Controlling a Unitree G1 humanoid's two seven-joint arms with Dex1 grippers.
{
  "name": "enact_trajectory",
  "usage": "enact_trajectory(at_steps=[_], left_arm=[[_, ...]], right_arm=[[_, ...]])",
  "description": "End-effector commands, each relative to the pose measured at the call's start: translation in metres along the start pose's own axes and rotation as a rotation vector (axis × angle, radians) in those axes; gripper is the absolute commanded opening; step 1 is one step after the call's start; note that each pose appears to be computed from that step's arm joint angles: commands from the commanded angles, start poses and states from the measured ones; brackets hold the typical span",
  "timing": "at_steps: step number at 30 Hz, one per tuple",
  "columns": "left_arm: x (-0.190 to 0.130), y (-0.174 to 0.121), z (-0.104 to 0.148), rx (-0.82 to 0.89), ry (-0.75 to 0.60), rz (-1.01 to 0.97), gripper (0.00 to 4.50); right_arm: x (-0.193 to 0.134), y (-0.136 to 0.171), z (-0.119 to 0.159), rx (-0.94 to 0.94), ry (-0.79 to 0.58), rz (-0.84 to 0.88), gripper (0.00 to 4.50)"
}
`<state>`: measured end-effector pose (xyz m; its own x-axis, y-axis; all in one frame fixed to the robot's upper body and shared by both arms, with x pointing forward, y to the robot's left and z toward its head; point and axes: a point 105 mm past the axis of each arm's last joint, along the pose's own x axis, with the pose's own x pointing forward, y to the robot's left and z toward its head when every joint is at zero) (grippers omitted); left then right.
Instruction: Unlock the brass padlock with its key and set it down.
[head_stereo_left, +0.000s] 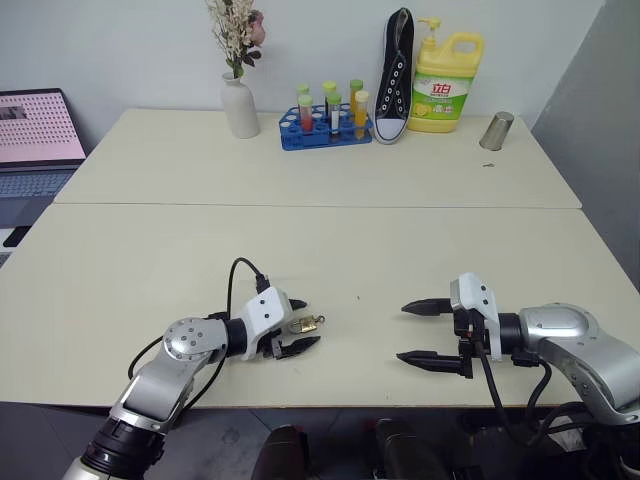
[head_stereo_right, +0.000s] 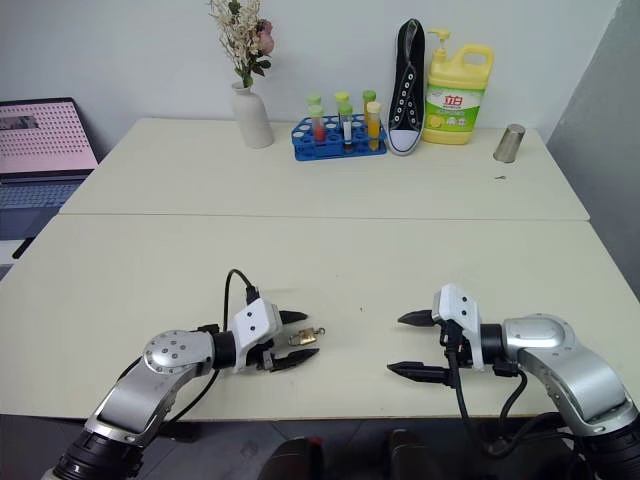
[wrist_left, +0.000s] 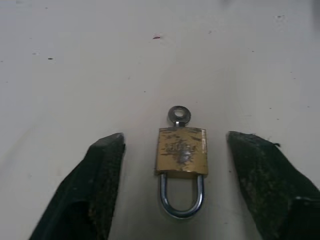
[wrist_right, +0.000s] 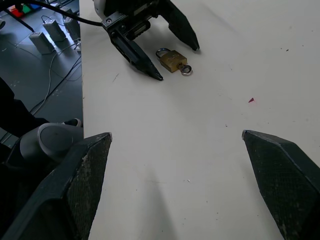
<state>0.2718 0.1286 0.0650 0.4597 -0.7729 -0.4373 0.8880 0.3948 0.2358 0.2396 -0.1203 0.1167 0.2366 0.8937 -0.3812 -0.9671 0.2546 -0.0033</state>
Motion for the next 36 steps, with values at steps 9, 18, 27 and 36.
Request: enact_trajectory(at_steps=[9, 18, 27, 36], left_arm=[[0.003, -0.003, 0.003, 0.043, -0.011, -0.054, 0.97], [0.005, 0.016, 0.106, 0.789, -0.279, -0.003, 0.97], [0.005, 0.014, 0.128, 1.252, -0.444, 0.064, 0.97], [0.006, 0.009, 0.126, 1.300, -0.519, 0.081, 0.97]], right_arm=[[-0.005, -0.005, 0.021, -0.066, -0.049, -0.069, 4.41], [-0.004, -0.016, 0.039, -0.107, -0.168, -0.181, 4.41], [0.003, -0.020, 0.058, 0.027, -0.268, -0.131, 4.41], [0.021, -0.017, 0.062, 0.114, -0.275, -0.033, 4.41]])
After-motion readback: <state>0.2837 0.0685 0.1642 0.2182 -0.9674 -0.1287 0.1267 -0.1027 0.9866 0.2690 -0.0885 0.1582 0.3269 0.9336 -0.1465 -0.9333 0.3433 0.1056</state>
